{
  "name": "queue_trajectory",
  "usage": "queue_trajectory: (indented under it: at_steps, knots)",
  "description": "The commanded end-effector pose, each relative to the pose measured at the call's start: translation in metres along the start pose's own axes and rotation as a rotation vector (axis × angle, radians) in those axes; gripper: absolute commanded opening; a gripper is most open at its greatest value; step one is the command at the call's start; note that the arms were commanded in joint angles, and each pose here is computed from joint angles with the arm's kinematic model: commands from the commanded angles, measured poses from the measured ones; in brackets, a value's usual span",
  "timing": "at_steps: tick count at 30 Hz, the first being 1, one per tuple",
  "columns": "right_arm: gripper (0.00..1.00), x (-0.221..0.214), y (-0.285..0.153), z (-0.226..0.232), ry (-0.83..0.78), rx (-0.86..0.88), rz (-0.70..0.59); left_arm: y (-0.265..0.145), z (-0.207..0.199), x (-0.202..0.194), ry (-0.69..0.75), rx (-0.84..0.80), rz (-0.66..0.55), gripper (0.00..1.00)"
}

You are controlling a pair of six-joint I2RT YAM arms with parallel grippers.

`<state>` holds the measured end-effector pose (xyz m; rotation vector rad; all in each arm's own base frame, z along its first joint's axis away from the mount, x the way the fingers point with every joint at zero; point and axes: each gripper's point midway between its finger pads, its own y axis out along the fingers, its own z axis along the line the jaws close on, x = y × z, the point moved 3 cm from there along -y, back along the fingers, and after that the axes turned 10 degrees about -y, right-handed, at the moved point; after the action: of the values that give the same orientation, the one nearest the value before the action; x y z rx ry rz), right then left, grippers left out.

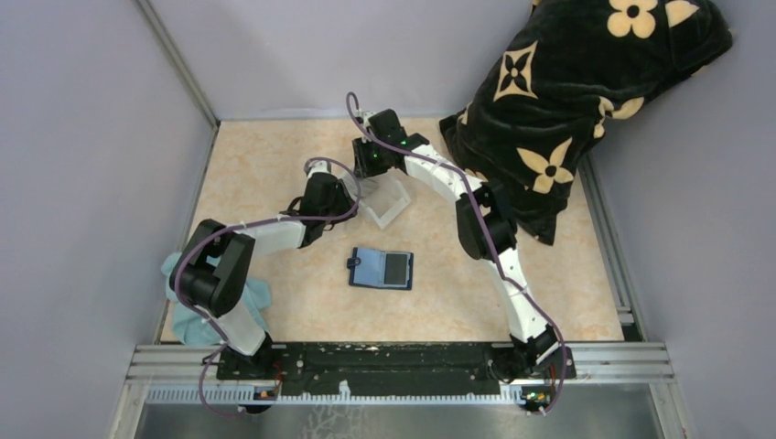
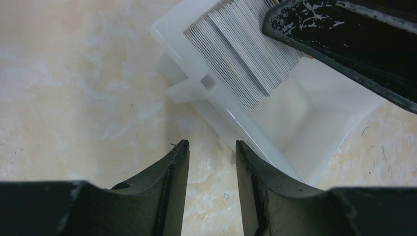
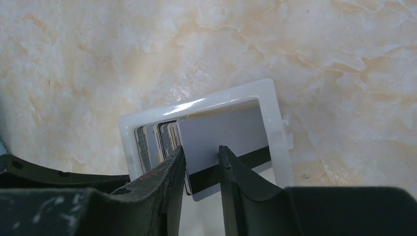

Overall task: Put the credit cards into the card holder
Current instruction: Pick up the credit card from the storage box.

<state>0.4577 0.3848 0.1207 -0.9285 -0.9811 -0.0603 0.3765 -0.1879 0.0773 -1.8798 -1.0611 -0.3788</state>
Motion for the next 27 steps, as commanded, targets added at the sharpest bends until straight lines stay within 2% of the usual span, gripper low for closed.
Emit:
queue_trajectory:
  at_steps: [1, 11, 20, 27]
  knots:
    - [0.31, 0.035, -0.036, 0.031, -0.052, 0.040, -0.080, 0.008, -0.014, 0.017, -0.042, -0.041, -0.053, 0.47]
    - [0.29, 0.041, -0.046, 0.034, -0.061, 0.041, -0.097, 0.008, -0.015, 0.023, -0.047, -0.030, -0.068, 0.47]
    - [0.17, 0.039, -0.051, 0.031, -0.072, 0.015, -0.095, 0.006, -0.013, 0.024, -0.052, -0.026, -0.073, 0.47]
    - [0.08, 0.043, -0.066, 0.016, -0.119, -0.112, -0.123, -0.003, -0.012, 0.028, -0.054, -0.020, -0.096, 0.48]
